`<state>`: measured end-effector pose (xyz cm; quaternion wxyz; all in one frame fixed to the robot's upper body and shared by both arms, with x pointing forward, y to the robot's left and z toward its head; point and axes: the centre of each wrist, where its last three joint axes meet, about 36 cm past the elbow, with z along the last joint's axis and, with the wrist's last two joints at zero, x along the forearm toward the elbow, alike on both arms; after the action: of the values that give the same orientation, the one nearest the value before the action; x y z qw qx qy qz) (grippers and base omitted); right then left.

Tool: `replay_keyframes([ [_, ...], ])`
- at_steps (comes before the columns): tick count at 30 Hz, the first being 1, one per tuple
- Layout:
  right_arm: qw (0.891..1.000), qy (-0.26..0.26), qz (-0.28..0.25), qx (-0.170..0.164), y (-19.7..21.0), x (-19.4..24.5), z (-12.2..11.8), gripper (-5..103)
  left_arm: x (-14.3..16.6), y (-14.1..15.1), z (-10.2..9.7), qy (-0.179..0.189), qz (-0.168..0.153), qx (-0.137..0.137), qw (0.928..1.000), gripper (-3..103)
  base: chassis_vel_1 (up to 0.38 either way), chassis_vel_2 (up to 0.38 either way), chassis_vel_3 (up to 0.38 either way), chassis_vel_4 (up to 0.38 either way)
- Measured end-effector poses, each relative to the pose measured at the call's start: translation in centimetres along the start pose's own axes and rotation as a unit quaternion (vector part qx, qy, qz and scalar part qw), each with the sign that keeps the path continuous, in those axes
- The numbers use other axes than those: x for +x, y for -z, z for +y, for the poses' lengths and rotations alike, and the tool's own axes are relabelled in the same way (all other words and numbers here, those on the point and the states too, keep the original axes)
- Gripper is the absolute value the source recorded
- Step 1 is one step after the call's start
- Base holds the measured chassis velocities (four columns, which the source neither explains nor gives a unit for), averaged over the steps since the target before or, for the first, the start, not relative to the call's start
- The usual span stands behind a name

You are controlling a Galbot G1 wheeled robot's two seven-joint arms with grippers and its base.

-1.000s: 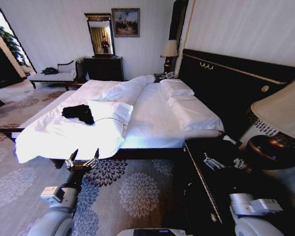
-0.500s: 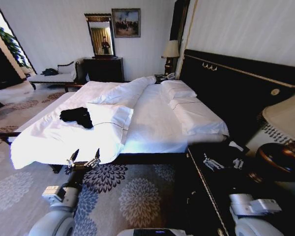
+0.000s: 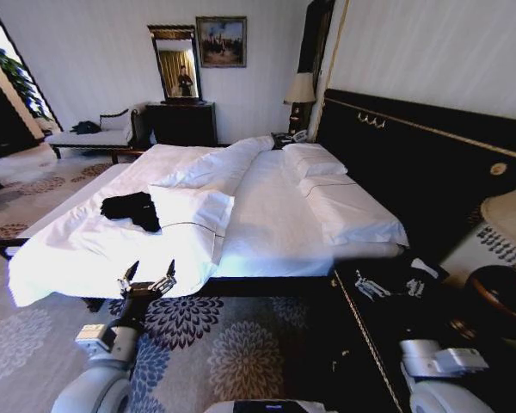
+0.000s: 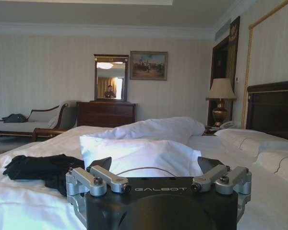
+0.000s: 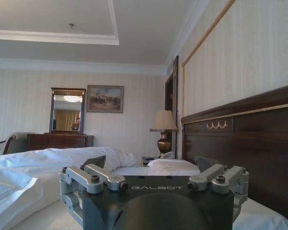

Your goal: Fold the clothes on the bed.

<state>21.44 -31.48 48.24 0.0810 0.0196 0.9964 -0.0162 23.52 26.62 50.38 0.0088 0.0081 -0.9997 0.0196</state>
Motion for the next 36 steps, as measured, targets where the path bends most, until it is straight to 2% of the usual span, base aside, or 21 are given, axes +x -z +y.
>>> replay_keyframes([
  [31,1.000,-0.004,-0.002,-0.005,-0.10,-0.17,-0.17,100,0.30,0.24,-0.16,-0.001,-0.002,0.000,1.0000,100,-0.099,0.100,0.104,-0.099],
  [36,1.000,-0.004,-0.001,-0.004,-0.12,-0.19,-0.20,100,0.40,0.14,-0.15,-0.003,0.002,-0.007,1.0000,100,-0.105,0.106,0.105,-0.105],
])
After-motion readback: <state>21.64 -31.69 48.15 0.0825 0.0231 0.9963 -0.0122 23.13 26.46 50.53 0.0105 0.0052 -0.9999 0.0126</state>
